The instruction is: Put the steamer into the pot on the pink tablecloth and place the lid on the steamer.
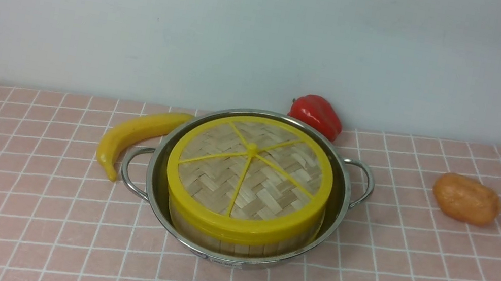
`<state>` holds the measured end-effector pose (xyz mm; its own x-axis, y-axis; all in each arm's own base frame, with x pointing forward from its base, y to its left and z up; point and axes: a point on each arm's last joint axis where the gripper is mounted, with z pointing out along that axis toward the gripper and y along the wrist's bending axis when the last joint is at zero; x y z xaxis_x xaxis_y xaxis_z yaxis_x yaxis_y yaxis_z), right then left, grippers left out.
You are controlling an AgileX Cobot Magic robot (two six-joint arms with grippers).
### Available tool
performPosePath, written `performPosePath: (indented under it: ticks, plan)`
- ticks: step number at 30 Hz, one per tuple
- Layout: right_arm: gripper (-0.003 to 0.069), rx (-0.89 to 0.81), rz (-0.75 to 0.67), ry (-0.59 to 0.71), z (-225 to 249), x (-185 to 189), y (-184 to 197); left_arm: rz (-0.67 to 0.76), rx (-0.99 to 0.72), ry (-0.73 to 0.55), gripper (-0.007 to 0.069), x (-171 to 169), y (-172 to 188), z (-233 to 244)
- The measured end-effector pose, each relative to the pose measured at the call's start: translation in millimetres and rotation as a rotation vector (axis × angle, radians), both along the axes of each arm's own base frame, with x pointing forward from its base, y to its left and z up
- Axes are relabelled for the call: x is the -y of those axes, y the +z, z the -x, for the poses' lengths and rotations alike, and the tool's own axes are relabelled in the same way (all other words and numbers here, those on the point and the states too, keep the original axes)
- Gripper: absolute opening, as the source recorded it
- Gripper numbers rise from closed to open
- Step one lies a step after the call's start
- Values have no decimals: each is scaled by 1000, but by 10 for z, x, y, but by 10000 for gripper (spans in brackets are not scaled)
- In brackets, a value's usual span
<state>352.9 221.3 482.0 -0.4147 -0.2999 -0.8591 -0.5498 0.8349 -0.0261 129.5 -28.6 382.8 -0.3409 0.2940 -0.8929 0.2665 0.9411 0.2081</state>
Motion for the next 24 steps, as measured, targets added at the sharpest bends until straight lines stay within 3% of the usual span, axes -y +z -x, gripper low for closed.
performPosePath:
  ticks: [14,24]
  plan:
    - [-13,195,-109,-28,750,501,836,26,11,8,201,3,13,-5]
    - [-8,243,-236,12,1208,716,1167,50,51,6,201,12,50,-18]
